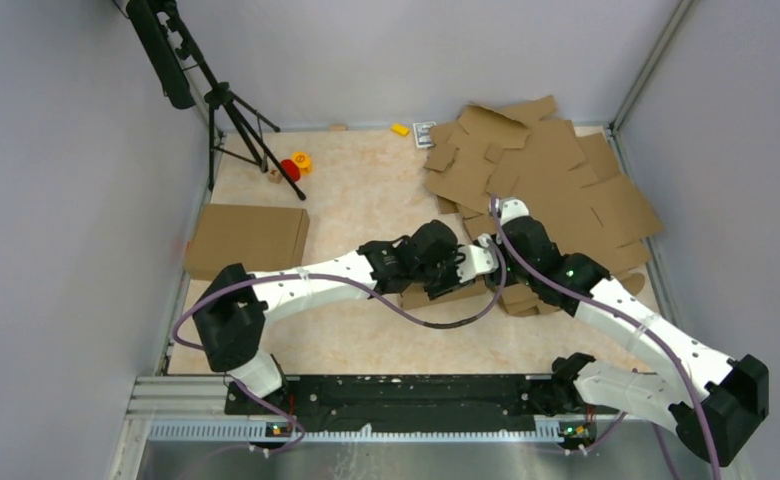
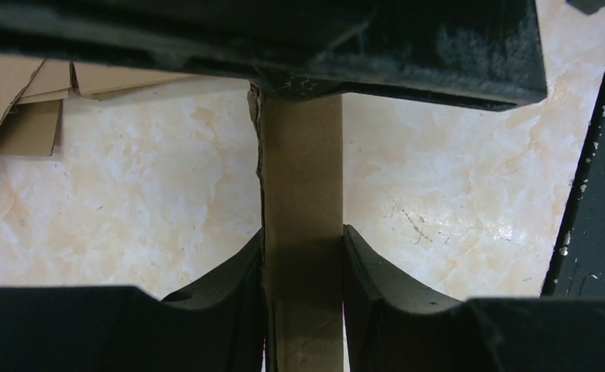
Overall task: Fold the paper box
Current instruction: Close the paper box at the center of the board.
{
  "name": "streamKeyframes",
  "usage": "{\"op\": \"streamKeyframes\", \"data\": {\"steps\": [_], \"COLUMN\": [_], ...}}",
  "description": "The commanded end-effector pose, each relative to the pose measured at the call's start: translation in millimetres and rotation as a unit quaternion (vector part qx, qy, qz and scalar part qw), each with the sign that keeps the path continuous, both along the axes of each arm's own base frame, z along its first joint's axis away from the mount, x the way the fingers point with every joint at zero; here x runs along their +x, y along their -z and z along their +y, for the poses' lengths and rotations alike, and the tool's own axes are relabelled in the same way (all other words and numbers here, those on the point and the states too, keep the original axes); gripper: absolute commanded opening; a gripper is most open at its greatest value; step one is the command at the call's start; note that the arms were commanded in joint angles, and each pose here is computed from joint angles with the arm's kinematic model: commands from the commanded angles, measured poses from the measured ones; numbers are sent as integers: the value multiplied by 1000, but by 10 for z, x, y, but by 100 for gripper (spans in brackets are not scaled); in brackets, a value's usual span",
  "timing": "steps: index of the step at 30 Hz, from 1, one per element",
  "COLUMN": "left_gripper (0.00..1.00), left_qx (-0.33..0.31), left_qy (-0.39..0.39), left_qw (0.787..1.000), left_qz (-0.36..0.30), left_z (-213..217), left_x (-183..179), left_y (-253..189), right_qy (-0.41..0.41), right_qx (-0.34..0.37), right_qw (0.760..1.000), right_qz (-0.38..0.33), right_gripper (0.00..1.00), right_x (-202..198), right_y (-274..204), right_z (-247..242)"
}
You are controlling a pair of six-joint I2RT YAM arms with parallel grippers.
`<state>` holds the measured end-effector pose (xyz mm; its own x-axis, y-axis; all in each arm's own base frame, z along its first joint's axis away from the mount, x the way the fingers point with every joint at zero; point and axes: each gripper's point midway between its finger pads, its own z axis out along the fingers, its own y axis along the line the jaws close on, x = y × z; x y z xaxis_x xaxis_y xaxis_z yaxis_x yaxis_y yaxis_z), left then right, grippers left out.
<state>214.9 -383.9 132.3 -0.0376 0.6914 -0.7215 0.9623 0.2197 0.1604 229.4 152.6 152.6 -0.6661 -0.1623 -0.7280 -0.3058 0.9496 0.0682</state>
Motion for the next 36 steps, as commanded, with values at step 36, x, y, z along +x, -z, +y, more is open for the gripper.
{"op": "streamKeyframes", "data": {"steps": [36], "left_gripper": [29], "left_qx": [28], "left_qy": [-33], "left_qw": [999], "left_qz": [26], "left_z": [289], "left_x": [82], "left_y": [42], "right_qy": [-92], "right_qx": [113], "right_qw": [988], "right_qz": [-53], "right_gripper": [36], "right_x": [115], "right_y": [-528], "right_z": [76]}}
